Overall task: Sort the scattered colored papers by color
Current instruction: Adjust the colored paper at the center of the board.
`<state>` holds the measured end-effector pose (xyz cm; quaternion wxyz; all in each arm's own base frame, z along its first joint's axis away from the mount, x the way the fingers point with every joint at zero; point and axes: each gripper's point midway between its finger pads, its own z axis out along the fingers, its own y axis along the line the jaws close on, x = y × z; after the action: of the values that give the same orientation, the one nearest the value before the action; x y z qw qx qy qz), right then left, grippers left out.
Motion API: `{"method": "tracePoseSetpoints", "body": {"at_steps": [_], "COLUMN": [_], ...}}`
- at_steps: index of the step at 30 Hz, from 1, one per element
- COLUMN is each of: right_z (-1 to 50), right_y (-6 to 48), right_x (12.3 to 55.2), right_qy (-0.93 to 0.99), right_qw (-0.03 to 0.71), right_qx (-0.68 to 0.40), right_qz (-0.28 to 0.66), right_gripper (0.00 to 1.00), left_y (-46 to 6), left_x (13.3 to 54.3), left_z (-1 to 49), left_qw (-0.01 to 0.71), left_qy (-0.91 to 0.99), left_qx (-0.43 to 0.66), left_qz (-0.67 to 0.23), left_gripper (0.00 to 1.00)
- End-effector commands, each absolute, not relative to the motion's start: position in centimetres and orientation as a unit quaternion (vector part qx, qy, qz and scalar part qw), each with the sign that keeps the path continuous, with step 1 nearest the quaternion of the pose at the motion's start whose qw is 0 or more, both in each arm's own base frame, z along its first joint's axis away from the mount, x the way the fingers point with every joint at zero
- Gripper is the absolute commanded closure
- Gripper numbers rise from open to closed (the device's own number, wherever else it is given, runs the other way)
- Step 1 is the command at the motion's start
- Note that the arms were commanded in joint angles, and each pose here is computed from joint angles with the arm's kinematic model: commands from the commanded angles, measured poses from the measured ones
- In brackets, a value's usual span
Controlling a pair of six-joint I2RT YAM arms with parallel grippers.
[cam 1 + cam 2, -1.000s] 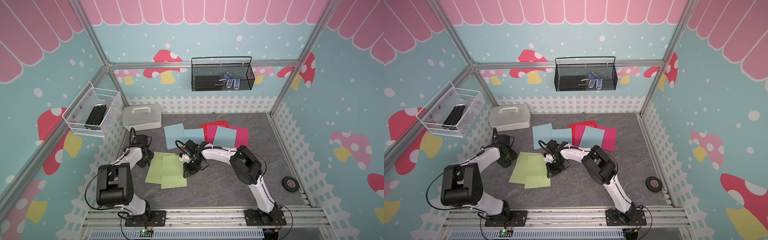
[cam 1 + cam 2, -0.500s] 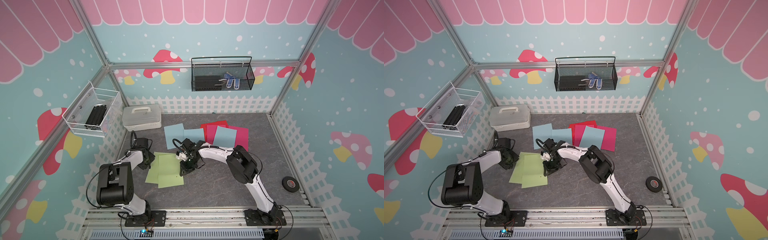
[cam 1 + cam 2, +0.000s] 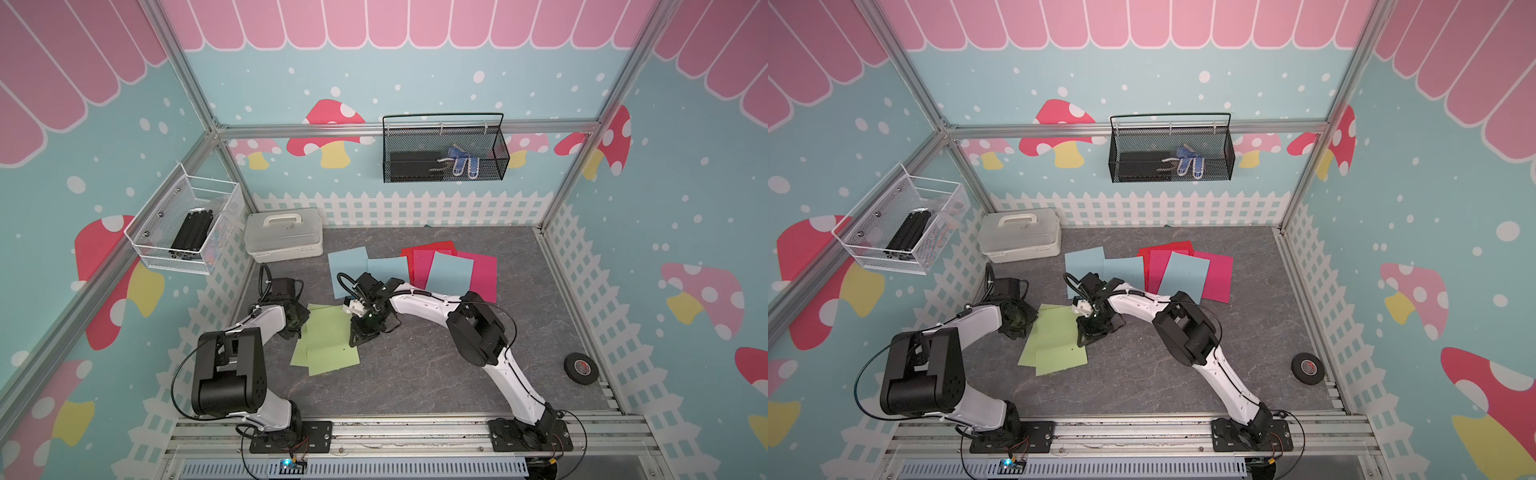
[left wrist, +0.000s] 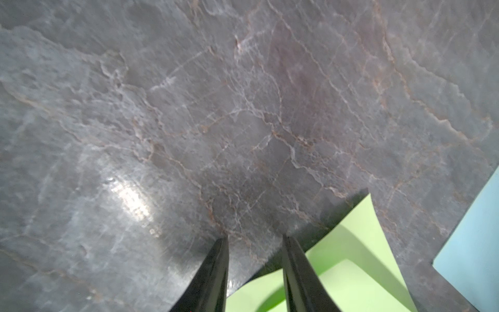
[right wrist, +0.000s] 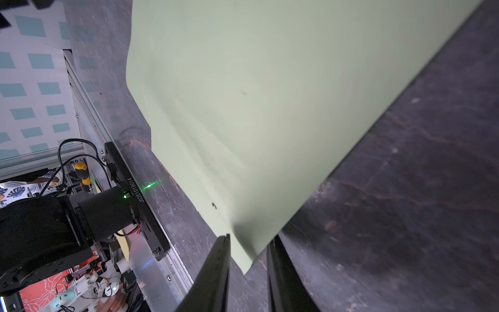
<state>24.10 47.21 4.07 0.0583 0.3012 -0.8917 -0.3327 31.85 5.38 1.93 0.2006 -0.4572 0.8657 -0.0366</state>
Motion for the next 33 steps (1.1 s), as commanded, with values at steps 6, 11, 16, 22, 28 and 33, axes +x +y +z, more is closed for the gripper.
{"method": "tracePoseSetpoints", "body": {"at_steps": [6, 11, 16, 22, 28, 33], "right_z": [3.1, 3.1, 2.9, 3.0, 2.7, 1.7], "right_y": [48.0, 48.1, 48.1, 47.9, 45.1, 43.3], "right_x": [22.8, 22.9, 22.8, 22.7, 22.0, 20.9], "right_qy": [-0.890, -0.889, -0.888, -0.889, -0.901, -0.907], "right_qw": [0.083, 0.082, 0.085, 0.085, 0.074, 0.086], "right_qx": [0.302, 0.303, 0.303, 0.305, 0.313, 0.307], "right_qz": [-0.332, -0.334, -0.334, -0.330, -0.290, -0.275], "right_gripper": [0.68, 0.66, 0.65, 0.59, 0.55, 0.61], "left_y": [3.8, 3.7, 3.7, 4.0, 5.4, 6.6], "left_x": [30.1, 31.4, 32.3, 31.8, 29.9, 27.9], "left_z": [-0.4, 0.3, 0.9, 0.7, 2.4, 5.3], "left_qw": [0.145, 0.153, 0.157, 0.154, 0.189, 0.222], "left_qy": [0.872, 0.874, 0.875, 0.875, 0.855, 0.842], "left_qx": [-0.463, -0.456, -0.452, -0.455, -0.480, -0.491], "left_qz": [-0.061, -0.072, -0.074, -0.065, -0.049, -0.021], "left_gripper": [0.65, 0.66, 0.67, 0.67, 0.68, 0.67]}}
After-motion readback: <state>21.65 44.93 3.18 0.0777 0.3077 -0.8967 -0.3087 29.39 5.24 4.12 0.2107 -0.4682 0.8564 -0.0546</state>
